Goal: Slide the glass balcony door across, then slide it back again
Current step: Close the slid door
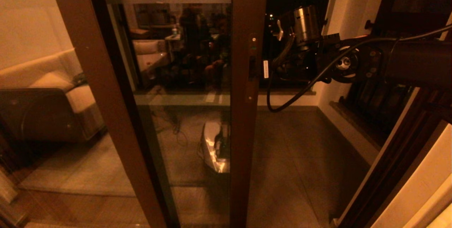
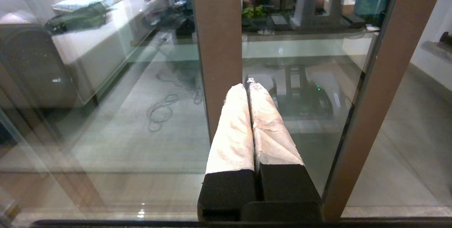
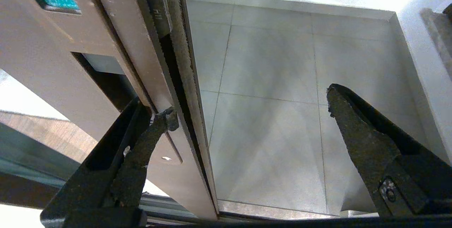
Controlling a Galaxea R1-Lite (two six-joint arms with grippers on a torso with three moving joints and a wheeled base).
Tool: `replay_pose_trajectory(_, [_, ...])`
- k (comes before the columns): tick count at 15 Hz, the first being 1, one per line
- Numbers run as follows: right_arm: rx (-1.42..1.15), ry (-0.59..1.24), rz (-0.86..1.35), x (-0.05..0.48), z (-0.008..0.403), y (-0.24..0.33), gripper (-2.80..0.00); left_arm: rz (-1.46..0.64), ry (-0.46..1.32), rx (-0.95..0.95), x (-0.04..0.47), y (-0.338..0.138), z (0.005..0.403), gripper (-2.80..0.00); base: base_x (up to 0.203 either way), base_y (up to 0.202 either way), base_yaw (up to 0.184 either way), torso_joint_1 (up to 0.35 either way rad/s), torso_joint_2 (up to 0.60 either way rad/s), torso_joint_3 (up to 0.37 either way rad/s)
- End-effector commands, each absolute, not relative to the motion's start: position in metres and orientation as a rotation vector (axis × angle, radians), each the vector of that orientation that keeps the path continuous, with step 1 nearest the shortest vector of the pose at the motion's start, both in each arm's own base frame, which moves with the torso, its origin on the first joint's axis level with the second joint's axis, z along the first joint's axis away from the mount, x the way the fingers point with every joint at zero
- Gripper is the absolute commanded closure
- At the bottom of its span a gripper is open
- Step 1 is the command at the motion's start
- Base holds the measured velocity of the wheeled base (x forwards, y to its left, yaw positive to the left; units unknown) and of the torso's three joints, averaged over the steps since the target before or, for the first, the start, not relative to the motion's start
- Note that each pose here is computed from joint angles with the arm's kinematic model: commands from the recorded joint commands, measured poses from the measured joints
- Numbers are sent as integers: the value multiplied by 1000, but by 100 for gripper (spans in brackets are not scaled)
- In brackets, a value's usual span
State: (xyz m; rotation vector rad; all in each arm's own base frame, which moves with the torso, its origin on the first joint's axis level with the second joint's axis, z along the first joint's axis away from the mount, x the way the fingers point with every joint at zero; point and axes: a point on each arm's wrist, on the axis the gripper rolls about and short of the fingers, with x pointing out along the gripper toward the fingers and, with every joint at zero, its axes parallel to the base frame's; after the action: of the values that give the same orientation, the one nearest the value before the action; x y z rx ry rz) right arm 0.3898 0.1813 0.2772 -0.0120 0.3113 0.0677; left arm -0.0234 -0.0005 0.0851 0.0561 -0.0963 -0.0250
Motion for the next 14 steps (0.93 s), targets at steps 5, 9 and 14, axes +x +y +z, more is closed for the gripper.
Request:
replay_pose_trajectory(5, [-8,308,51,390,279,177,-280,-26,-62,56,-21,0,75,0,0,0,0,0,0,0])
replay_pose_trajectory(9, [-6,315,29,394,277,169,-280,-26,-62,56,-21,0,75,0,0,0,0,0,0,0])
replay_pose_trajectory(14, [3,304,22,389,283,164,-280,-26,-62,56,-21,0,75,0,0,0,0,0,0,0])
